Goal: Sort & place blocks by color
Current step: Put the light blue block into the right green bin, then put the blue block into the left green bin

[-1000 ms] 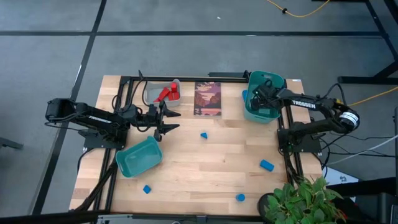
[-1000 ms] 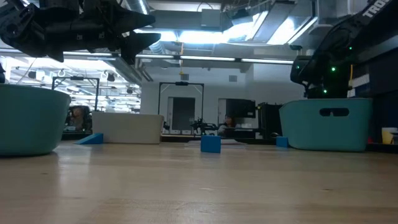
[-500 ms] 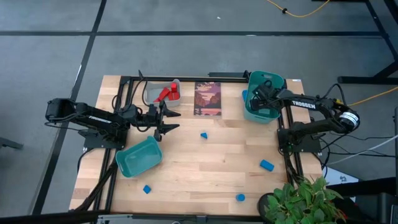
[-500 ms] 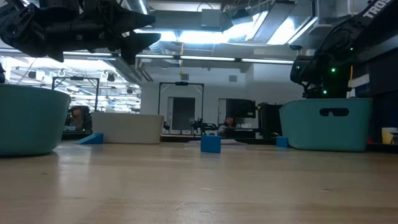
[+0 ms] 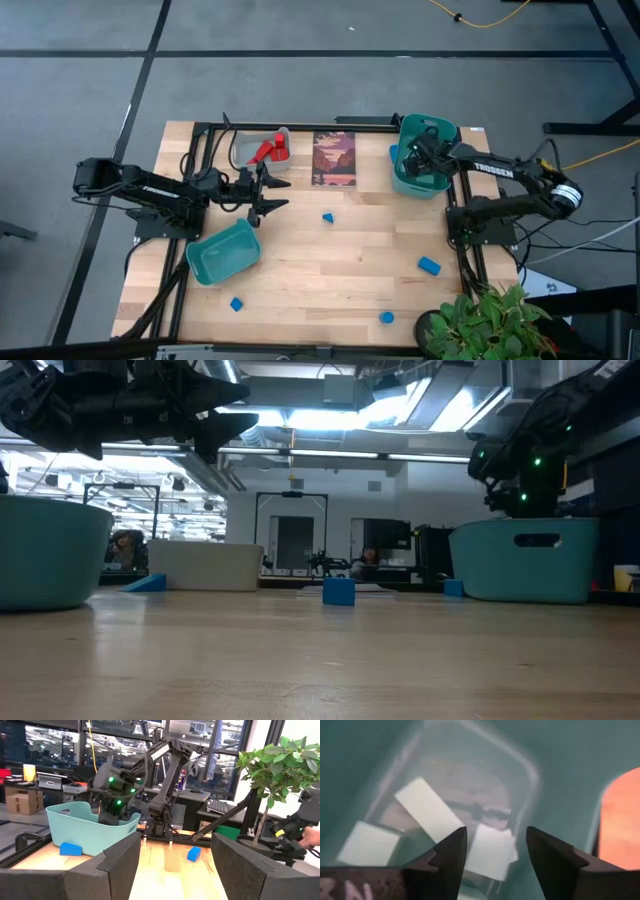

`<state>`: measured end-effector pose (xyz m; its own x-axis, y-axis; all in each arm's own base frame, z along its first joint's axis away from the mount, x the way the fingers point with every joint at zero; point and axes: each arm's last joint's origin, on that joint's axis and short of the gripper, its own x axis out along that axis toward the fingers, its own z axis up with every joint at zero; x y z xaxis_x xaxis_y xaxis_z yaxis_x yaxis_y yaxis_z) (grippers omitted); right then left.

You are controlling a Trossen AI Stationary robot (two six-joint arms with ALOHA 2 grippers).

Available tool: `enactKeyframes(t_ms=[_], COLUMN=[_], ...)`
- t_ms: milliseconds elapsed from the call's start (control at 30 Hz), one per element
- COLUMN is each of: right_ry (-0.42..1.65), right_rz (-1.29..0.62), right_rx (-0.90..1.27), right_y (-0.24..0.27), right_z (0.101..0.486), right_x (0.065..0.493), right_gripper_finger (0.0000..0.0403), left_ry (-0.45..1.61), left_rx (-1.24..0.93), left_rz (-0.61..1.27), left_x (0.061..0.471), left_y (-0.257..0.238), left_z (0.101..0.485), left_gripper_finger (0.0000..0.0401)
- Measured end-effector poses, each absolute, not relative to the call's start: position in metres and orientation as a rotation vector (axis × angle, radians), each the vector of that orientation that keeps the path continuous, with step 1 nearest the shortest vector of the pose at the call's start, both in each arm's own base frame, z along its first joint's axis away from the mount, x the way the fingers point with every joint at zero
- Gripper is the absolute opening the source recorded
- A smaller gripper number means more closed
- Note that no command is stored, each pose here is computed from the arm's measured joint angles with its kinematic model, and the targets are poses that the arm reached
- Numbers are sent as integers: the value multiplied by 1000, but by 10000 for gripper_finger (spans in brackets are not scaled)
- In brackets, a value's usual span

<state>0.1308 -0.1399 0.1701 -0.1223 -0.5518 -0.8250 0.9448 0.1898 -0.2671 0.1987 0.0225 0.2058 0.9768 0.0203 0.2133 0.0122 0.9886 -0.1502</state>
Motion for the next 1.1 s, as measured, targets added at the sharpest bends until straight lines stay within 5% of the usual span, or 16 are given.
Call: enactKeyframes(t_ms=[467,733,933,1100], right_ry=[657,232,-34,-120], right_rz=[-1272,-769,-273,-97], right_rx=[372,264,252,230], right_y=[-101,-73,-50,-33], right_z=[231,257,229,212], right_x=[114,132,150,155], right_gripper_finger=[209,209,209,209], left_ry=[-218,-219,-218,-217], left_rx=[-184,-187,-186,-185], left_rz=[18,18,17,12], left_x=[199,199,199,199], left_y=[23,23,23,23], left_z=[206,206,206,206], left_gripper_finger=[236,236,236,236])
